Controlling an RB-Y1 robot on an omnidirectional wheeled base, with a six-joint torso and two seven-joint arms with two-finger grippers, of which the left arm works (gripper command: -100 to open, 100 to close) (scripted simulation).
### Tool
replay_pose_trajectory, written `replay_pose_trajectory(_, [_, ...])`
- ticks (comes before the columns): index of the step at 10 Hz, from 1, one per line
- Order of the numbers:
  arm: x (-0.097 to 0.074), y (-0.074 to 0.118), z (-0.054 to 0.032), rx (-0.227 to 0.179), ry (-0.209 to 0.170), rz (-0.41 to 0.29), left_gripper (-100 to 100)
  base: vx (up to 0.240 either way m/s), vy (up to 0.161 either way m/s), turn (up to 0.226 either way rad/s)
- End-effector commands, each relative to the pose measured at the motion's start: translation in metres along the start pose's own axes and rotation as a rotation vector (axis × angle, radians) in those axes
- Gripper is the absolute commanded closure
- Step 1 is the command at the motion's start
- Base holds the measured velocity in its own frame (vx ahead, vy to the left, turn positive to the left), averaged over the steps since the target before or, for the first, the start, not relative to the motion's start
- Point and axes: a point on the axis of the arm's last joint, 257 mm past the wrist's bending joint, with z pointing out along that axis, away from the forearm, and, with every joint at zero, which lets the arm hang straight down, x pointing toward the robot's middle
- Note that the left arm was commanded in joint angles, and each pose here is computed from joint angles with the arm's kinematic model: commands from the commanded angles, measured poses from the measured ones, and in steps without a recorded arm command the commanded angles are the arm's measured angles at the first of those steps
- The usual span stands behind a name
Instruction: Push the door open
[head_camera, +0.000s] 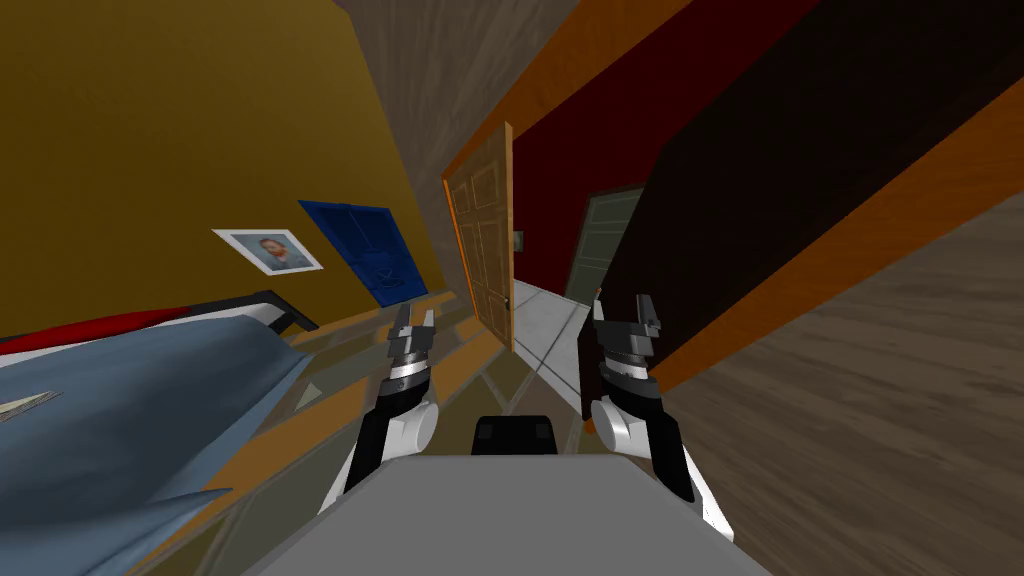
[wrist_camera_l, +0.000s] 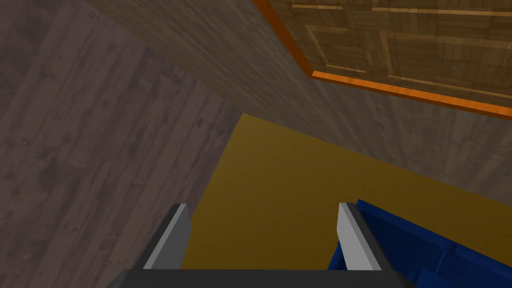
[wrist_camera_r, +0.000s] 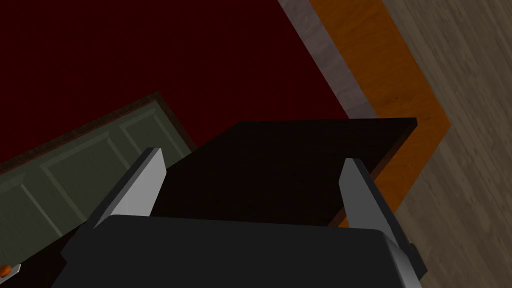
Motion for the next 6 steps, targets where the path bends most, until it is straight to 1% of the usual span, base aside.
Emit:
replay_pose_trajectory(1, [0.004, 0.012, -0.0025, -0.019, 0.013, -0.005, -100, 0.155, 0.008, -0.069])
replay_pose_trajectory(2, [0.008, 0.022, -0.0045, -0.033, 0.023, -0.009, -100, 0.082, 0.047, -0.117])
replay_pose_trajectory(6, [0.017, 0.046, -0.0109, -0.071, 0.049, -0.019, -100, 0.061, 0.045, -0.057])
